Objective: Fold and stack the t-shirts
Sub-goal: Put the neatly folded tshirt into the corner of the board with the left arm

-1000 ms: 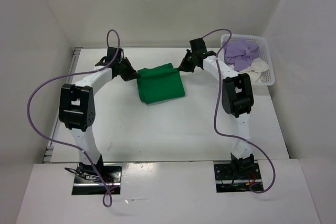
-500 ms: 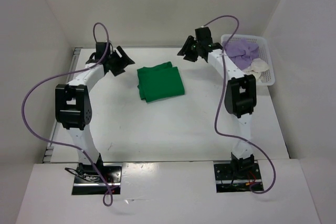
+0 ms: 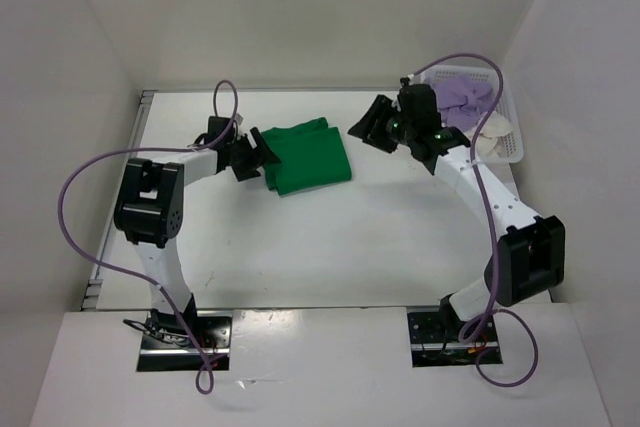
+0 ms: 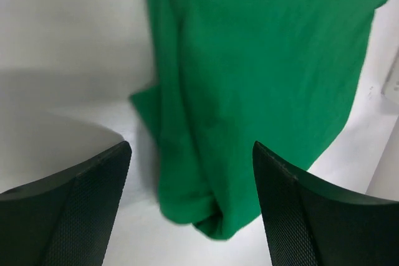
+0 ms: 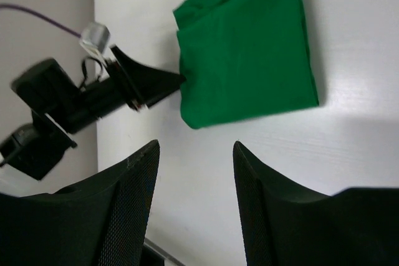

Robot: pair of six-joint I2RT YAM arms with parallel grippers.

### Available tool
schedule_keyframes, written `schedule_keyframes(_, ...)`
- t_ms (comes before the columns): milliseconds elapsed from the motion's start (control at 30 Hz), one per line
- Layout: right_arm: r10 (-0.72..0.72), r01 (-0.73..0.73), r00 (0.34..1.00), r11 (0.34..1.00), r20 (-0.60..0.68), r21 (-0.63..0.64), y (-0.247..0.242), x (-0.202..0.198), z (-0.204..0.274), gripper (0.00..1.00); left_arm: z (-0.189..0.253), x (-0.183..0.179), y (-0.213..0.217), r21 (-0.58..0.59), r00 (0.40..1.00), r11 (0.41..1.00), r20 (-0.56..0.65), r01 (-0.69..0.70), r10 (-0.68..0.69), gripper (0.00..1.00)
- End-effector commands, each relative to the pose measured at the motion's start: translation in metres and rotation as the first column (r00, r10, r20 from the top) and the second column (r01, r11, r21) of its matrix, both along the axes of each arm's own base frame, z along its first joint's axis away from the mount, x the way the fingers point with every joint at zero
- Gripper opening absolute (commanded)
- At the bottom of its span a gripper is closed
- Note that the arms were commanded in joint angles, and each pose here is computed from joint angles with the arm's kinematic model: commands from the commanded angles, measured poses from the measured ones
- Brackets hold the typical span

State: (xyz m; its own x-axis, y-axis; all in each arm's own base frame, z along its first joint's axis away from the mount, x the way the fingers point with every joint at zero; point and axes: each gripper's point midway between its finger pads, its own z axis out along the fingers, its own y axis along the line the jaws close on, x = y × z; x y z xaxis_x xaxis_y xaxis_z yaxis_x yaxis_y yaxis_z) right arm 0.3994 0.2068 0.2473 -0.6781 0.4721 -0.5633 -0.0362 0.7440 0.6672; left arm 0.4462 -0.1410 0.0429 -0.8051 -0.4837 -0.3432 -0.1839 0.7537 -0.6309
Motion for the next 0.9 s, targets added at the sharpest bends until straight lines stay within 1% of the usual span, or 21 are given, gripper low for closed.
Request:
schedule_keyframes(0,-0.003,0.003,1.0,1.0,-0.011,-0.005,-0.003,-0.017,-0.011,0.57,-0.007,0.024,-0.002,0.003,0.998,1.0,0.059,0.003,-0.003,0.85)
schedule_keyframes(67,-0.003,0.003,1.0,1.0,-0.021,-0.008,-0.006,-0.025,-0.017,0.57,-0.019,0.027,-0.016,-0.004,0.998,0.999,0.048,0.035,-0.035,0.83)
schedule_keyframes(133,-0.003,0.003,1.0,1.0,-0.031,-0.012,-0.008,-0.029,-0.022,0.57,-0.029,0.028,-0.026,-0.001,0.999,0.999,0.029,0.044,-0.044,0.73)
schedule_keyframes(167,-0.003,0.003,1.0,1.0,-0.031,-0.012,-0.008,-0.029,-0.022,0.57,-0.028,0.031,-0.037,-0.015,0.998,0.999,0.037,0.051,-0.05,0.68)
schedule_keyframes(200,-0.003,0.003,1.0,1.0,-0.031,-0.012,-0.008,-0.029,-0.022,0.57,-0.029,0.035,-0.038,-0.025,0.998,0.999,0.042,0.041,-0.04,0.61)
schedule_keyframes(233,-0.003,0.003,0.999,1.0,-0.04,-0.015,-0.008,-0.03,-0.026,0.57,-0.031,0.038,-0.046,-0.038,0.998,0.998,0.043,0.042,-0.041,0.53)
schedule_keyframes(267,0.004,-0.005,0.999,1.0,-0.042,-0.011,-0.008,-0.034,-0.024,0.57,-0.024,0.04,-0.055,-0.061,0.997,0.997,0.054,0.049,-0.046,0.36)
schedule_keyframes(300,0.004,-0.005,0.999,1.0,-0.053,-0.015,-0.008,-0.035,-0.029,0.57,-0.016,0.05,-0.058,-0.086,0.998,0.996,0.066,0.03,-0.024,0.29)
schedule_keyframes(367,0.004,-0.005,0.998,1.0,-0.063,-0.018,-0.009,-0.037,-0.034,0.57,-0.009,0.066,-0.06,-0.091,0.996,0.996,0.088,0.019,-0.011,0.18)
schedule_keyframes(400,0.004,-0.006,0.997,1.0,-0.082,-0.025,-0.01,-0.04,-0.04,0.57,-0.001,0.071,-0.059,-0.083,0.996,0.997,0.088,0.01,-0.002,0.1)
schedule_keyframes(433,0.009,-0.012,0.996,0.999,-0.086,-0.035,-0.011,-0.041,-0.044,0.57,0.016,0.091,-0.061,-0.082,0.991,0.997,0.13,0.002,0.008,0.07)
schedule_keyframes(467,0.009,-0.012,0.997,0.999,-0.077,-0.032,-0.011,-0.042,-0.041,0.57,0.029,0.103,-0.053,-0.073,0.987,0.997,0.161,-0.01,0.022,0.05)
schedule_keyframes(533,0.016,-0.02,0.995,0.999,-0.098,-0.034,-0.011,-0.046,-0.046,0.57,0.041,0.125,-0.023,-0.076,0.981,0.995,0.179,-0.065,0.078,0.02)
schedule_keyframes(567,0.021,-0.024,0.996,0.999,-0.085,-0.037,-0.012,-0.047,-0.043,0.57,0.066,0.142,-0.01,-0.087,0.967,0.992,0.23,-0.087,0.105,0.01)
schedule_keyframes(600,0.021,-0.025,0.995,0.999,-0.095,-0.041,-0.012,-0.049,-0.045,0.57,0.071,0.154,0.026,-0.088,0.957,0.985,0.238,-0.147,0.164,0.01)
schedule_keyframes(700,0.026,-0.031,0.996,0.998,-0.09,-0.048,-0.013,-0.051,-0.044,0.57,0.095,0.173,0.088,-0.095,0.927,0.965,0.27,-0.243,0.259,0.01)
schedule_keyframes(733,0.026,-0.031,0.995,0.998,-0.099,-0.051,-0.014,-0.052,-0.047,0.57,0.094,0.177,0.13,-0.1,0.909,0.948,0.27,-0.301,0.317,0.01)
schedule_keyframes(833,0.041,-0.046,0.994,0.998,-0.098,-0.051,-0.013,-0.056,-0.046,0.57,0.086,0.171,0.192,-0.095,0.88,0.913,0.244,-0.397,0.408,0.01)
schedule_keyframes(867,0.049,-0.054,0.994,0.998,-0.1,-0.045,-0.012,-0.057,-0.045,0.57,0.087,0.165,0.226,-0.075,0.855,0.891,0.256,-0.447,0.45,0.02)
